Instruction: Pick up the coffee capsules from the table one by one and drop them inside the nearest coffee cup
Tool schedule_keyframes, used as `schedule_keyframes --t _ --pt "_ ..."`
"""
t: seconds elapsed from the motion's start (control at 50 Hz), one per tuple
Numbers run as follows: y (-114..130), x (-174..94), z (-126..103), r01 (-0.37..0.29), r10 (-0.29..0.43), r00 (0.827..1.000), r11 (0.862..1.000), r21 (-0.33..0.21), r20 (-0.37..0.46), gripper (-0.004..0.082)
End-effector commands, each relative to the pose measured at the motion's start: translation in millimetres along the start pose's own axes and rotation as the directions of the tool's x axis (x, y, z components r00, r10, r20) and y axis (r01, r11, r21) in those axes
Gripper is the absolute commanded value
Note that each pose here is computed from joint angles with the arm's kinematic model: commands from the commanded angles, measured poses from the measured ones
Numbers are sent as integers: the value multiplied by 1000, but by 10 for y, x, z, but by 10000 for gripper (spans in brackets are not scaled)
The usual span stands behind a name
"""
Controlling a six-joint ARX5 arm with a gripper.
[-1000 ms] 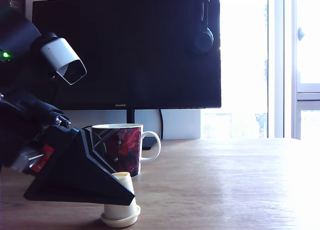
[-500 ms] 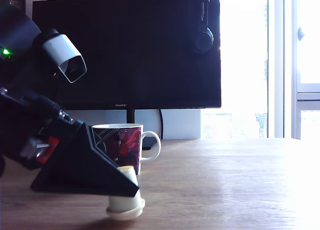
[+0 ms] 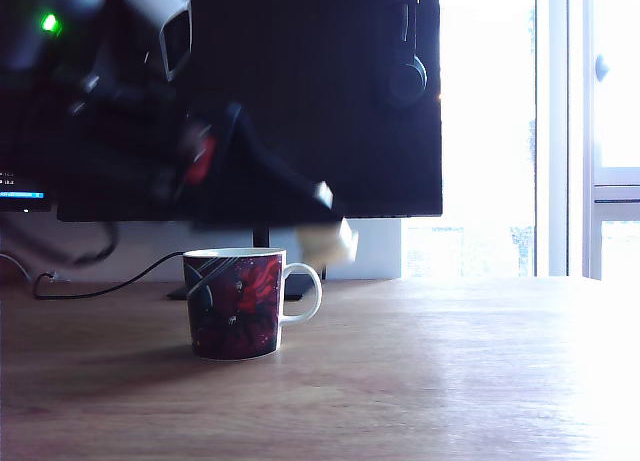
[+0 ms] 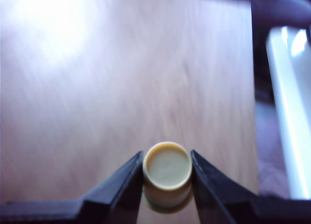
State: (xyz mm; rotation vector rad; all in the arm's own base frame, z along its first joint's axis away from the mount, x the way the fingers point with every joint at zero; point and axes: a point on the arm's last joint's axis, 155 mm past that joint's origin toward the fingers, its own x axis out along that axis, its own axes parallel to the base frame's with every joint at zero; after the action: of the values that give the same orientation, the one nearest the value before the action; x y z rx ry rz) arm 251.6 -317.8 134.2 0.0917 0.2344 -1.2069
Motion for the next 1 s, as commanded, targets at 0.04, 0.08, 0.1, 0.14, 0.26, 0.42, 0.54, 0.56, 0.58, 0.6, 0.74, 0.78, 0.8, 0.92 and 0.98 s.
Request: schedule_keyframes --t 0.04,0.08,0.1,0.14,0.26,0.42,0.54,0.56,0.58,0.6,0.74,0.78,0.8,0.92,0.98 --pt "305 -13 119 -102 102 994 995 -9 26 90" --pt "405 -34 148 -136 136 990 991 -13 31 90" --pt "461 -48 165 -154 154 987 988 -15 35 90" --pt "557 -74 191 -184 185 982 982 -34 39 90" --pt "778 -141 200 -241 245 969 966 -96 23 90" --pt "916 -190 47 -276 269 961 951 -142 -61 90" --pt "965 -201 -72 -301 280 950 938 -172 -135 91" --pt "979 -207 -103 -312 287 946 934 -176 -154 92" --pt "992 -211 -121 -320 291 942 930 -180 -168 92" --pt "991 -211 -134 -321 290 940 929 -184 -178 93" --pt "1101 -251 -194 -384 338 909 905 -181 -243 93" --pt "1127 -259 -195 -397 348 903 900 -179 -254 93" --pt "1131 -261 -191 -399 349 901 899 -179 -256 93" --pt "1142 -269 -209 -405 351 894 899 -168 -279 92" --pt "1129 -275 -242 -404 345 892 899 -170 -293 92"
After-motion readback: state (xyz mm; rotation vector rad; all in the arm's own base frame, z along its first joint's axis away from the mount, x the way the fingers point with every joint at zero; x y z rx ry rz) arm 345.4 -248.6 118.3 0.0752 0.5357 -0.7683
